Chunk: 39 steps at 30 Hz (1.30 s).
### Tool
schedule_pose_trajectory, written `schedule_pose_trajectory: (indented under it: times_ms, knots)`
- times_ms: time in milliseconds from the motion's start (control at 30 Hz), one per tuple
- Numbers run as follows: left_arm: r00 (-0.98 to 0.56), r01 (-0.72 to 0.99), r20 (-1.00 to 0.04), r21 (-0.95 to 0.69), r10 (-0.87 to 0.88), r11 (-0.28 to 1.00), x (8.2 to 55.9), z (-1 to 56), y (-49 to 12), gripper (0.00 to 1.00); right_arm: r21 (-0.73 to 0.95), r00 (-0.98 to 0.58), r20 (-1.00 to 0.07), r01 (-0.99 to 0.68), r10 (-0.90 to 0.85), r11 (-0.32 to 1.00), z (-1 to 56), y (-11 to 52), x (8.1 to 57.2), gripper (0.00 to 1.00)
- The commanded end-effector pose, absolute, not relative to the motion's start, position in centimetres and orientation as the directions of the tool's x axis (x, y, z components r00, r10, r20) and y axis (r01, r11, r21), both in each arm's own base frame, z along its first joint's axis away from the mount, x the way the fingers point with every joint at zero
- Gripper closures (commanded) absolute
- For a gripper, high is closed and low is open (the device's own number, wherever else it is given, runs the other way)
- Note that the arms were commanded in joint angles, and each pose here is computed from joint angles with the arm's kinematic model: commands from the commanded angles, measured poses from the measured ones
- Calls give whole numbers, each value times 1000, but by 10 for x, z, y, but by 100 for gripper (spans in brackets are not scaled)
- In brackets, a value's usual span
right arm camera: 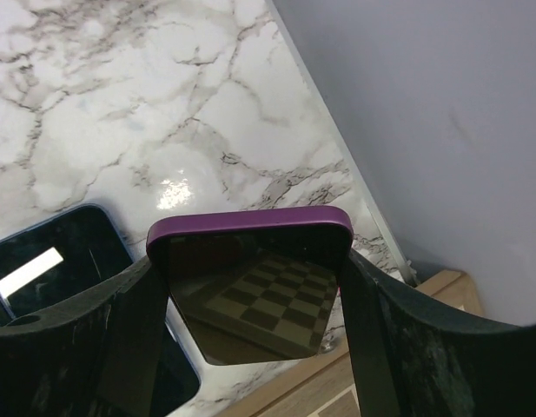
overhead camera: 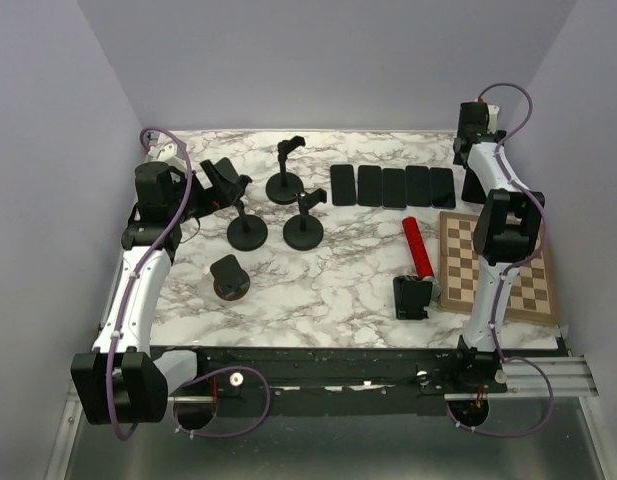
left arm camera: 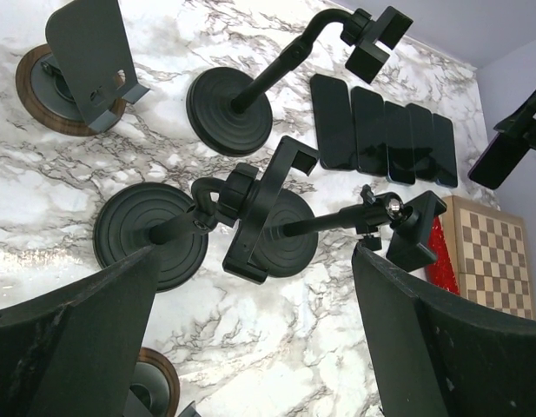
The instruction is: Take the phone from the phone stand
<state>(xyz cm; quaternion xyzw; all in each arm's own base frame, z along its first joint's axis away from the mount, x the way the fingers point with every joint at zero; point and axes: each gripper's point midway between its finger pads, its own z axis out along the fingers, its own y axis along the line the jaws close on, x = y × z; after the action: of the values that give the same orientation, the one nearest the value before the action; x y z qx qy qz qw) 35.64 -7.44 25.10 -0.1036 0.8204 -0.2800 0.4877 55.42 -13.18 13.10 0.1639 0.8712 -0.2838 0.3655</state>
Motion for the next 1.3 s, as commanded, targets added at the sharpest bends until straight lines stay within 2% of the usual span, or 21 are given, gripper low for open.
schedule_pose_trajectory:
  times_ms: [0, 233, 467, 867, 1200, 1267]
  knots:
    - [-497, 114, -744, -565, -446, 817, 356, 256, -74, 2, -373, -715, -692, 470, 97, 799, 92, -146, 558, 99]
    - [-493, 104, -743, -566, -452, 818, 356, 255, -72, 2, -362, -747, -658, 417, 88, 833, 58, -141, 562, 97]
    - [-491, 105, -746, -563, -449, 820, 356, 255, -71, 2, -304, -777, -621, 365, 107, 880, 33, -128, 568, 78]
    - [-486, 97, -752, -554, -447, 827, 357, 253, -69, 1, -267, -790, -600, 343, 123, 901, 15, -123, 580, 57]
    - [-482, 97, -753, -553, -447, 827, 356, 253, -69, 1, -255, -793, -596, 335, 126, 907, 18, -120, 580, 20]
    - [-485, 90, -751, -552, -448, 829, 356, 249, -68, 2, -243, -790, -600, 332, 128, 911, 21, -118, 584, 16]
